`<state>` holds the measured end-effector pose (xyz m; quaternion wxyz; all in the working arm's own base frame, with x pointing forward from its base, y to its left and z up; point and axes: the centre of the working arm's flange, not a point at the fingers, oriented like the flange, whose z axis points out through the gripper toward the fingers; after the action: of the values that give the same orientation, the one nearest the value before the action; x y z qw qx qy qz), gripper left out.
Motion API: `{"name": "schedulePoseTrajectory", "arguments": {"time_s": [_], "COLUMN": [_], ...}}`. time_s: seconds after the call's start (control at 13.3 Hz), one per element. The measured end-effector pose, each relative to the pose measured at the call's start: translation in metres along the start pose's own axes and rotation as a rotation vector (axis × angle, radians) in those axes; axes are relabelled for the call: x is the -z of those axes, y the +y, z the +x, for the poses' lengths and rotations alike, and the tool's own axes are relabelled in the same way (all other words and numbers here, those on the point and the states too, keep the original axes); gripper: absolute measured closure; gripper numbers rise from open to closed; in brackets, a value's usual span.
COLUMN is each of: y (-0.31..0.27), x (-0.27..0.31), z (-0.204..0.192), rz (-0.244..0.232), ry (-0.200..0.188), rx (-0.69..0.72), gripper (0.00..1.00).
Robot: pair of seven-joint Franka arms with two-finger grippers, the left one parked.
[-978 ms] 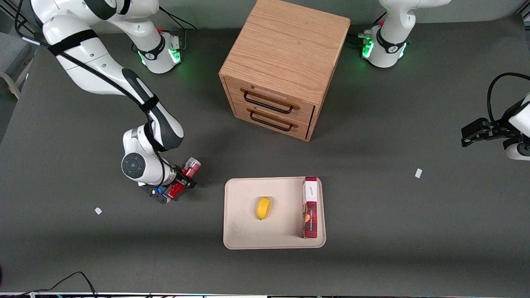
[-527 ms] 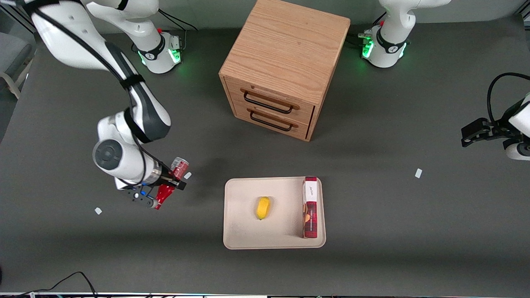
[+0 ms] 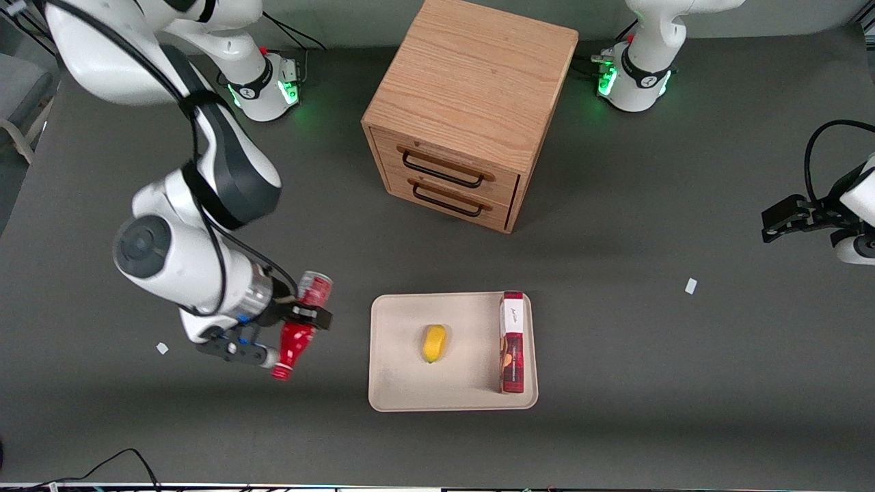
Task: Place coke bottle on tray
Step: 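Lift the bottle and carry it over the white tray, then lower the bottle onto the tray beside the lemon and open the gripper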
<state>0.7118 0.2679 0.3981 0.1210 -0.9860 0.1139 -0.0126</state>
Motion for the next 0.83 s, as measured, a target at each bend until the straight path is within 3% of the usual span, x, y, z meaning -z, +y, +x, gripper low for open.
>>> {"name": "schedulePoseTrajectory", "arguments": {"time_s": [0.15, 0.38, 0.83], "y": [-0.004, -0.003, -0.011], "x": [-0.083, -0.184, -0.214], "z": [0.012, 0.004, -0.006], "rz": [0.051, 0.077, 0.078], "ry": [-0.018, -0.056, -0.062], "rx": [-0.015, -0.062, -0.085], "gripper": [0.47, 0.47, 0.44]}}
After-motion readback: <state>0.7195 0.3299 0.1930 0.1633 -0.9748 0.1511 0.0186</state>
